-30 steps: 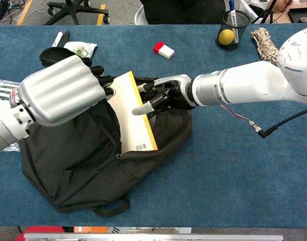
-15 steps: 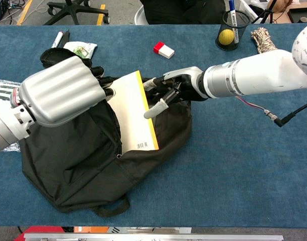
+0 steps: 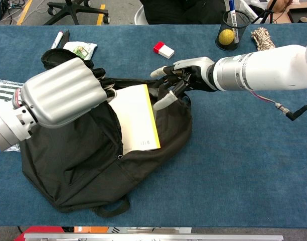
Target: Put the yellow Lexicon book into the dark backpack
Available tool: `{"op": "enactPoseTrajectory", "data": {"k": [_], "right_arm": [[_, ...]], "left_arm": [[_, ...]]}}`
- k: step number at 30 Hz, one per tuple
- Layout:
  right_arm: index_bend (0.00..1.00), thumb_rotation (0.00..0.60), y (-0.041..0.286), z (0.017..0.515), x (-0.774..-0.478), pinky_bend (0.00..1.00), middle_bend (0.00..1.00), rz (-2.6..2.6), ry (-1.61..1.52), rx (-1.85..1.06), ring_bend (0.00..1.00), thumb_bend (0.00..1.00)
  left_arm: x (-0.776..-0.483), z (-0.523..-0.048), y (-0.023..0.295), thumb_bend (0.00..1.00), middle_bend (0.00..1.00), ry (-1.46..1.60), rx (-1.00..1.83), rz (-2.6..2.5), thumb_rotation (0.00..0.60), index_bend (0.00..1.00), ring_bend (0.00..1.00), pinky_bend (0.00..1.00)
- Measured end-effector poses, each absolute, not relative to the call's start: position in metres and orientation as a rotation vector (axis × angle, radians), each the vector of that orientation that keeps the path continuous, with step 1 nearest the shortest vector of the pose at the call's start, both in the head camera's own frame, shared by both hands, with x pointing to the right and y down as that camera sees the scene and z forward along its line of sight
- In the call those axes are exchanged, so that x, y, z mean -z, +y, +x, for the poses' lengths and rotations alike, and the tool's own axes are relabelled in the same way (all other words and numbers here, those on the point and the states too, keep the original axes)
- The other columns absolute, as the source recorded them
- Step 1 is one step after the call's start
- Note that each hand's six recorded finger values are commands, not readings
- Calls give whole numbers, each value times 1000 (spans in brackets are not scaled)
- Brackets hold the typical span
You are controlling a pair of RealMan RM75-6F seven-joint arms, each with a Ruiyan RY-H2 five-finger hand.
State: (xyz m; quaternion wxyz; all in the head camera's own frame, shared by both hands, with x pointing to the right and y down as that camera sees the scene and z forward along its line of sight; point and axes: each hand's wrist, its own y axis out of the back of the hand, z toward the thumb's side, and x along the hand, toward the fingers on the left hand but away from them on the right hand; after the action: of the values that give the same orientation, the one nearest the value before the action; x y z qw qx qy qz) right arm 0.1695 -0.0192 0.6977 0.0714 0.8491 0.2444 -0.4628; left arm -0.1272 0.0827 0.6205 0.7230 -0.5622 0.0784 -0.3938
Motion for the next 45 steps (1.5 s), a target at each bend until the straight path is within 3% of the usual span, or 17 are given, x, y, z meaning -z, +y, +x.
{"op": "enactPoseTrajectory", "data": {"k": [6,10,13,18,26,32,34,45], "right_arm": [[0,600,-36,193,-679,135,153,2582,955,1354,49,0],[0,600,-53,225,-659,135,154,2572,1130,1335,49,0],[0,600,-64,249,-645,135,154,2555,1226,1332,49,0],[0,600,-72,278,-632,135,154,2523,1315,1341,49,0],[0,600,-76,299,-627,135,154,2515,1348,1363,49,1],[0,600,-77,314,-624,135,161,2579,1379,1477,49,141],[0,600,-76,322,-622,135,165,2605,1401,1539,52,208],[45,600,-55,375,-615,144,187,2734,1443,1980,72,225]], "left_arm": [[-621,-124,84,340,340,164,859,-1247,600,396,328,442],[-620,-116,85,340,236,167,832,-1261,600,247,298,407],[-618,-108,85,340,133,181,810,-1281,600,139,221,377],[-614,-98,87,329,61,197,778,-1296,600,70,150,352],[-608,-92,86,328,49,218,766,-1290,600,57,136,332],[-606,-107,72,328,57,276,837,-1282,600,59,137,325],[-607,-116,66,328,60,299,868,-1290,600,61,138,324],[-623,-200,27,328,78,517,1099,-1412,600,68,138,319]]}}
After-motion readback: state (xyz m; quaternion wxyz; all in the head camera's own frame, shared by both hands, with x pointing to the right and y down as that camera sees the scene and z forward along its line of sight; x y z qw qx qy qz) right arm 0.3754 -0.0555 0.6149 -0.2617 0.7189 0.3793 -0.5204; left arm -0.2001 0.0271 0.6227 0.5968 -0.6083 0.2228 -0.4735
